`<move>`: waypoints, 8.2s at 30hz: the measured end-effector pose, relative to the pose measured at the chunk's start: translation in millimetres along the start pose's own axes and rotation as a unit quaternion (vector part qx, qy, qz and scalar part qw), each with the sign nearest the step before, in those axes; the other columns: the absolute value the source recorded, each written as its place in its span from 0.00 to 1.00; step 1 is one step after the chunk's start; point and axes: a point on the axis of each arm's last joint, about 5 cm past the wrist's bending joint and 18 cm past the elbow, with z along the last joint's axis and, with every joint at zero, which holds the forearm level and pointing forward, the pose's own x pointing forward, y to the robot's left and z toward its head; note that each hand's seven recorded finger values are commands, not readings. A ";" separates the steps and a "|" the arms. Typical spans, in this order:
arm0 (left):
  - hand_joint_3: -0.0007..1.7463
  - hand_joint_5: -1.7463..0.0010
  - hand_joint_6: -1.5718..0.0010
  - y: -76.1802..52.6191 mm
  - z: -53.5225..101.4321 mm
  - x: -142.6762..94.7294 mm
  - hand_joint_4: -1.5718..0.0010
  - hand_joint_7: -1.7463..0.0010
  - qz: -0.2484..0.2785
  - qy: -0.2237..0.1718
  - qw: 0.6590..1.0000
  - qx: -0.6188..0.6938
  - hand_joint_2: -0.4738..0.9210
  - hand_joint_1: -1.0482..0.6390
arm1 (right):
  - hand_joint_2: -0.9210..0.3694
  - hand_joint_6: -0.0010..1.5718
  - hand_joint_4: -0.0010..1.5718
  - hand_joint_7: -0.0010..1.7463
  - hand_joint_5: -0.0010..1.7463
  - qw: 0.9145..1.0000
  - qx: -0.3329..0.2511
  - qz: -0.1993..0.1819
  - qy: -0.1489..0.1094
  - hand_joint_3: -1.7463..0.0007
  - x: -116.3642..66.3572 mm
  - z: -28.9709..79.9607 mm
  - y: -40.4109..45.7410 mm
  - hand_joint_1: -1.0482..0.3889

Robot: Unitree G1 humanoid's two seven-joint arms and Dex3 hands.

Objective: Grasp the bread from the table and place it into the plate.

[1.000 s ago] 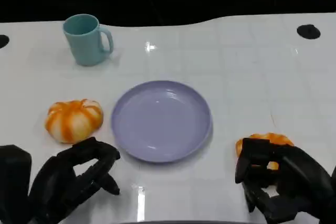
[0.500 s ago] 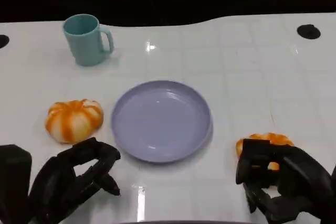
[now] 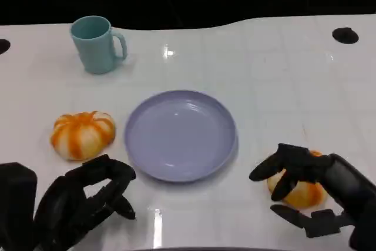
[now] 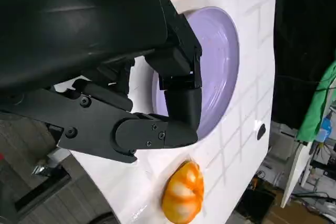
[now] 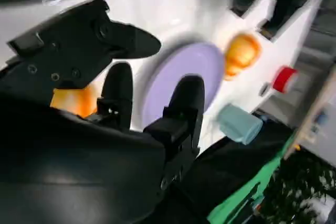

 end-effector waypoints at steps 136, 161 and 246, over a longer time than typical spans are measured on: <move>0.20 0.08 0.55 -7.9 -1.5 -2.4 0.58 0.31 0.005 -0.010 1.000 0.004 1.00 0.32 | 0.46 0.44 0.59 1.00 1.00 0.970 -0.222 0.000 -0.097 0.31 164.4 23.7 39.3 0.64; 0.21 0.08 0.55 -8.6 -2.0 -2.3 0.58 0.31 0.005 -0.008 1.000 0.006 1.00 0.33 | 0.00 0.22 0.03 0.00 0.16 0.955 -0.263 0.122 -0.058 0.89 176.6 31.5 51.8 0.28; 0.22 0.07 0.57 -11.6 -1.6 -4.4 0.59 0.33 0.003 -0.013 1.000 0.006 1.00 0.33 | 0.23 0.34 0.40 0.89 1.00 0.965 0.230 -0.079 0.094 0.46 -5.2 -3.3 22.2 0.55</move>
